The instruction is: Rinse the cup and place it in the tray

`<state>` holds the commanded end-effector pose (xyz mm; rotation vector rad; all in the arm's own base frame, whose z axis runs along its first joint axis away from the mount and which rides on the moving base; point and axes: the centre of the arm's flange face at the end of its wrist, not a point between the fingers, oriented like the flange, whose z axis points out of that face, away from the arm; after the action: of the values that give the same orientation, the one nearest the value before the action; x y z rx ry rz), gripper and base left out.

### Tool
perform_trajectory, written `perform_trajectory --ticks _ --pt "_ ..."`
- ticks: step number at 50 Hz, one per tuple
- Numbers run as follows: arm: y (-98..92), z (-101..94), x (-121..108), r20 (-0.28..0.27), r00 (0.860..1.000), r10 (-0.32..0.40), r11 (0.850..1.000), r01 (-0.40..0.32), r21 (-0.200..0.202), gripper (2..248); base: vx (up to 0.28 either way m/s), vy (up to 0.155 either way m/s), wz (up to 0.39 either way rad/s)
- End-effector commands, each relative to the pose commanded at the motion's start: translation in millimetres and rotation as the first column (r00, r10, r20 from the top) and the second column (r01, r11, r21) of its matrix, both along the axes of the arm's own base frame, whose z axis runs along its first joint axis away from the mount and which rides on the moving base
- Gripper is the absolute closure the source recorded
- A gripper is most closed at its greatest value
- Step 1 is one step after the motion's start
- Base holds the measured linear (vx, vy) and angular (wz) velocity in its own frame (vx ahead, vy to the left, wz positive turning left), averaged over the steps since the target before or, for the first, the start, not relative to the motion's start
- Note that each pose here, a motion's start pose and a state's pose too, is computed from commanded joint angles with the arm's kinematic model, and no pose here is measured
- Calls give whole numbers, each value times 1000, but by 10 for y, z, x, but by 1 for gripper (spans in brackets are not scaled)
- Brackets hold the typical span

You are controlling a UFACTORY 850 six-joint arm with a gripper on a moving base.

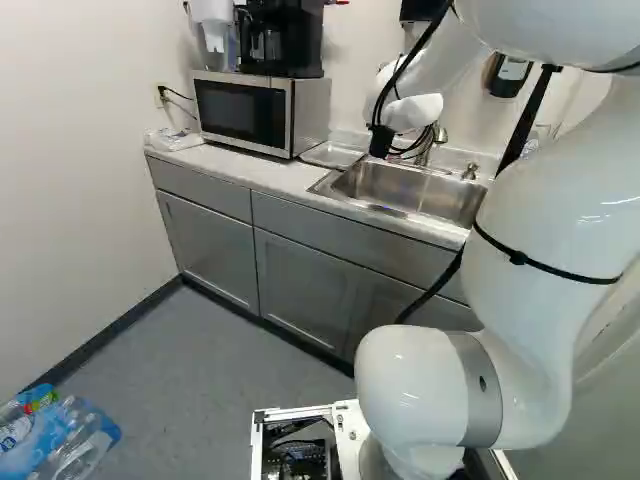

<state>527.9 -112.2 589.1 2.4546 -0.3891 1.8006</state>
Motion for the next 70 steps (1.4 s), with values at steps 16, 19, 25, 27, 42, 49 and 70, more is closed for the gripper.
perform_trajectory --ticks 16,19,25,27,42,49,70 --pt "0 0 0 -9 1000 12 999 -13 -37 125 0 0 0" --pt "0 0 0 -9 1000 12 999 -13 -37 125 0 0 0" --pt "0 0 0 -9 1000 12 999 -13 -37 125 0 0 0" --pt "0 0 0 -9 1000 12 999 -13 -37 125 0 0 0" --pt "73 80 137 8 1000 30 999 -30 -41 125 0 0 0" --pt "144 153 242 23 999 46 998 -45 -44 125 0 0 0" --pt "398 197 556 37 994 98 994 -96 -48 125 0 0 0"
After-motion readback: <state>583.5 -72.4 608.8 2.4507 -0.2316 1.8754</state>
